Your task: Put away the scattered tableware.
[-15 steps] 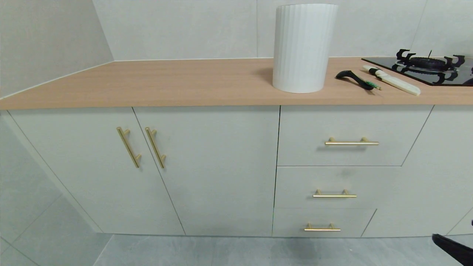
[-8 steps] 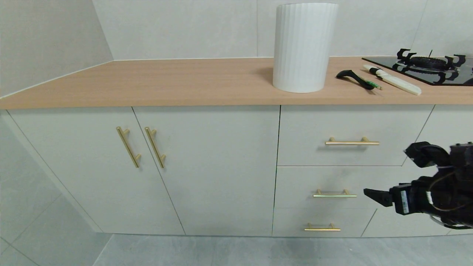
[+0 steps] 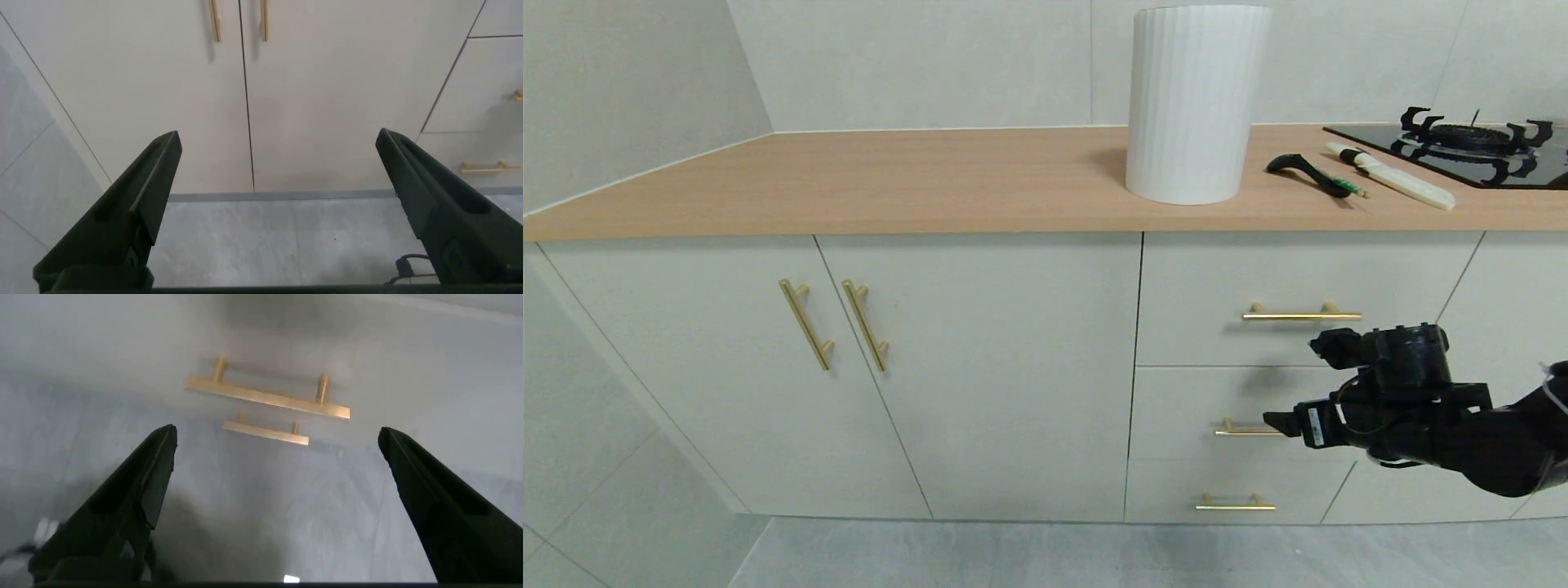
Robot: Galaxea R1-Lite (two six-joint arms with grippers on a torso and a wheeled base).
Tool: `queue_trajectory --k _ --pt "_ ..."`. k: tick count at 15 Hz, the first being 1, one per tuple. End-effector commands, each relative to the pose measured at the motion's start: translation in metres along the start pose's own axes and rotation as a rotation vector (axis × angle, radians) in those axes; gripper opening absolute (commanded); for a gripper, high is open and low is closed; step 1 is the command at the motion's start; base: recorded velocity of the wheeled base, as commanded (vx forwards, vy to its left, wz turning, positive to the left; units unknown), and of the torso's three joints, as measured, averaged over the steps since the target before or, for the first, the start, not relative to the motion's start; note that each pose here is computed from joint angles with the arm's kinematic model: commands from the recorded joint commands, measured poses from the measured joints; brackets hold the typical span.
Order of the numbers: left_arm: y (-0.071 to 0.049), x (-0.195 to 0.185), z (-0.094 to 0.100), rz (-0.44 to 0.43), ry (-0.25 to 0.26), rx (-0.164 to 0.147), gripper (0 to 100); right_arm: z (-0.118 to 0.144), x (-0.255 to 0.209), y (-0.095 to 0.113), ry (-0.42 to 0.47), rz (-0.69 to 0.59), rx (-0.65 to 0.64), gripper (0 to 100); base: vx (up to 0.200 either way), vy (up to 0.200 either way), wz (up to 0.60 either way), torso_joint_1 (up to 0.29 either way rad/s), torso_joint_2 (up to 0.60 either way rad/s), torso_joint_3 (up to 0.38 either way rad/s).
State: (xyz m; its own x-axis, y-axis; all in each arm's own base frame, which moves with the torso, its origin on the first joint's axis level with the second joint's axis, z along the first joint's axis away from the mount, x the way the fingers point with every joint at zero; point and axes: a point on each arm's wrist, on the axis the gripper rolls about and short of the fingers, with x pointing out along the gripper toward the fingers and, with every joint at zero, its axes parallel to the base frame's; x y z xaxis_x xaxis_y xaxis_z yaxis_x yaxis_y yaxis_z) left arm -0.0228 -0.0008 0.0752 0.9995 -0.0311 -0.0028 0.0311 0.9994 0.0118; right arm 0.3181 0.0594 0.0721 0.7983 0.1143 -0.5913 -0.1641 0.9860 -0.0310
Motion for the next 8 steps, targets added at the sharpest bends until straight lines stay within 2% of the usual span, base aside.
queue_trajectory --k 1,5,8 --pt "0.000 0.000 0.000 0.000 0.002 0.000 100 -0.025 0.036 0.000 0.047 -0.038 0.001 100 0.000 0.000 0.00 0.000 0.00 0.000" --pt "0.000 0.000 0.000 0.000 0.002 0.000 100 -0.037 0.055 0.000 -0.030 -0.062 0.008 100 0.000 0.000 0.00 0.000 0.00 0.000" --pt "0.000 0.000 0.000 0.000 0.000 0.000 100 -0.043 0.067 -0.003 -0.048 -0.106 0.014 100 0.000 0.000 0.00 0.000 0.00 0.000"
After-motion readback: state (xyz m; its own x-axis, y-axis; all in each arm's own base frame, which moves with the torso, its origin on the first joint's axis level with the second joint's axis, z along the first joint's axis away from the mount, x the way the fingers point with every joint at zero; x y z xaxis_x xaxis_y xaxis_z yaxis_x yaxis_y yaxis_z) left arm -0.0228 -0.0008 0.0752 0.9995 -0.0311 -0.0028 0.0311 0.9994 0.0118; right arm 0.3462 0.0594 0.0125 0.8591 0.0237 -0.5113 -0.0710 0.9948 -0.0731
